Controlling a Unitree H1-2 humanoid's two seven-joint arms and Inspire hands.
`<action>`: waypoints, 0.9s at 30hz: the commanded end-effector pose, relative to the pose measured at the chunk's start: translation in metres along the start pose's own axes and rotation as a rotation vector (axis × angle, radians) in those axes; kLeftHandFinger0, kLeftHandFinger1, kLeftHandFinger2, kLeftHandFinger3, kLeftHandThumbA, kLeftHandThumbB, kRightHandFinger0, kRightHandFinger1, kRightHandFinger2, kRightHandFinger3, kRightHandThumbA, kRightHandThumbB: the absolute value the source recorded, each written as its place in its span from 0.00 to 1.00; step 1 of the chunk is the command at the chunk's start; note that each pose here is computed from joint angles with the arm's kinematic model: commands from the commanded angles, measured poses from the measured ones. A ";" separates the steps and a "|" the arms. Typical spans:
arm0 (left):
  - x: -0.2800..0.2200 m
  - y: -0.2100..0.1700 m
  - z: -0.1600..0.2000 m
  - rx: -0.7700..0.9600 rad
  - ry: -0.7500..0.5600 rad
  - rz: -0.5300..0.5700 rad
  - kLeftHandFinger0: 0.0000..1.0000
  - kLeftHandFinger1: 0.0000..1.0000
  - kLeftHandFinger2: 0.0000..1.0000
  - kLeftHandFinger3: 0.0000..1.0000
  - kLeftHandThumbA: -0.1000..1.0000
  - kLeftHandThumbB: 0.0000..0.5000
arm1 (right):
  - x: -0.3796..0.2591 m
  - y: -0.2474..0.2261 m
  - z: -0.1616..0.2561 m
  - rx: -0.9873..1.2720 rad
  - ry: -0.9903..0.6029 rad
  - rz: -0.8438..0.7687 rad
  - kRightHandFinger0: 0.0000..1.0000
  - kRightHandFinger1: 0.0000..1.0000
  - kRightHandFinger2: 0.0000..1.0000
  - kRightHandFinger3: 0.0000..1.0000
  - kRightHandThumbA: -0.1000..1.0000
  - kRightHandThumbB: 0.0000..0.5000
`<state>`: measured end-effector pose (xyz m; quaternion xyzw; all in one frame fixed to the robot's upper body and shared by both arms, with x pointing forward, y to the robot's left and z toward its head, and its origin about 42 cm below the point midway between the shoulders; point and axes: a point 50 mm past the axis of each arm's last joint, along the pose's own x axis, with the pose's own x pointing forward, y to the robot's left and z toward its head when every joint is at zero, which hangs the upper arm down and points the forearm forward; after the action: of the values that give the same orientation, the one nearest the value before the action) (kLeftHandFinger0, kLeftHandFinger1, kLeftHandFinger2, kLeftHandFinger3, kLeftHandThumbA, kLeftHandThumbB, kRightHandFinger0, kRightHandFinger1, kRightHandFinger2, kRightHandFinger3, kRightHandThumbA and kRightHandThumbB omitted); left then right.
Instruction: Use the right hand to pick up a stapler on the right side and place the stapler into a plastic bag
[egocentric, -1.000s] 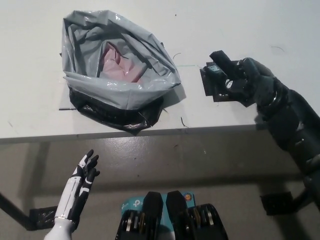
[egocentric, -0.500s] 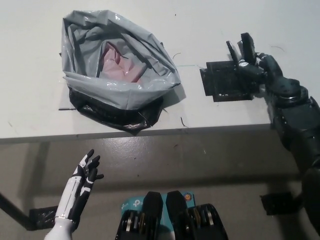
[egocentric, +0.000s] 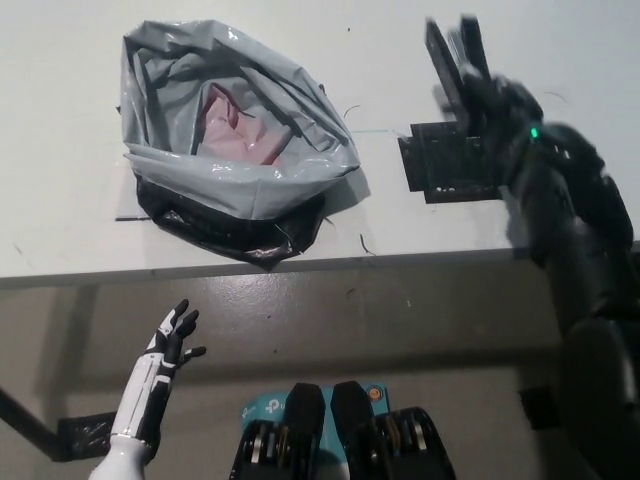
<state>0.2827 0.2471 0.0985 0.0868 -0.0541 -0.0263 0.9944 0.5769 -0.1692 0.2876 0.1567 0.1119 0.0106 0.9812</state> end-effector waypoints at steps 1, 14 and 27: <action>-0.006 -0.005 0.006 0.000 -0.079 -0.027 1.00 1.00 1.00 1.00 1.00 1.00 | -0.033 0.115 0.111 0.016 -0.208 0.332 0.00 0.12 0.50 1.00 0.06 0.50; -0.020 -0.005 0.001 -0.005 -0.110 -0.099 1.00 1.00 1.00 1.00 1.00 1.00 | -0.064 0.222 0.106 -0.404 -0.318 0.480 0.00 0.32 0.69 0.31 0.23 0.42; -0.016 -0.006 0.001 0.000 -0.109 -0.147 1.00 1.00 1.00 1.00 1.00 1.00 | -0.040 0.230 0.066 -0.834 -0.328 0.320 0.18 0.51 0.75 0.59 0.28 0.41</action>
<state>0.2632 0.2416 0.0895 0.0921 -0.0771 -0.0839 0.9892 0.5532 0.0180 0.3773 -0.1784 0.0232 0.2101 0.9610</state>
